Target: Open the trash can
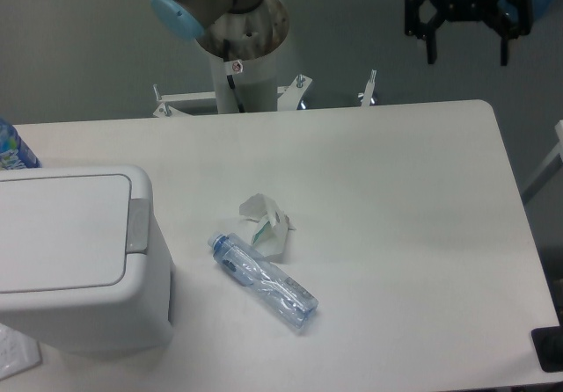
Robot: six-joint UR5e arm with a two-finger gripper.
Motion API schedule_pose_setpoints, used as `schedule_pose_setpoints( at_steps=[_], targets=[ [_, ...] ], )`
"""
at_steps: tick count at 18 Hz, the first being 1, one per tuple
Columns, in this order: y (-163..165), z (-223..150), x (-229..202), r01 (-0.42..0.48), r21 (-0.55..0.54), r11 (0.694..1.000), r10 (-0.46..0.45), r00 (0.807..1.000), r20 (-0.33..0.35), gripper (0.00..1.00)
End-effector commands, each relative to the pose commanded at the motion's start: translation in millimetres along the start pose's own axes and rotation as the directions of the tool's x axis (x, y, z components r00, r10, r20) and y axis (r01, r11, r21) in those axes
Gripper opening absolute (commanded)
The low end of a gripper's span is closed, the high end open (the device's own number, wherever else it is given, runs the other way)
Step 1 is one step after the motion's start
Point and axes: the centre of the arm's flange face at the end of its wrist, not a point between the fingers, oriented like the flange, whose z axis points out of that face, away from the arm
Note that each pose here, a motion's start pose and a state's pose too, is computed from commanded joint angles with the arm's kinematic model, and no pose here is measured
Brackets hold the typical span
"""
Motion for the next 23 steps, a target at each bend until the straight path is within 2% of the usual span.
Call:
schedule_pose_setpoints(
  at_steps=[4,10,18,23],
  targets=[
    [0.7,6.3,5.7,0.031,0.003,1.0,-0.031,0.999,-0.017,1.0],
    [-21.7,4.6,23.5,0.193,0.064,0.979,-0.19,0.98,-0.057,1.0],
    [-91.8,0.6,67.6,0.37,0.122,0.921,-0.359,0.928,-0.103,1.0],
    [-140.8,12.9,98.7,0.497,0.138,0.857,-0.477,0.865,-0.156,1.0]
  ],
)
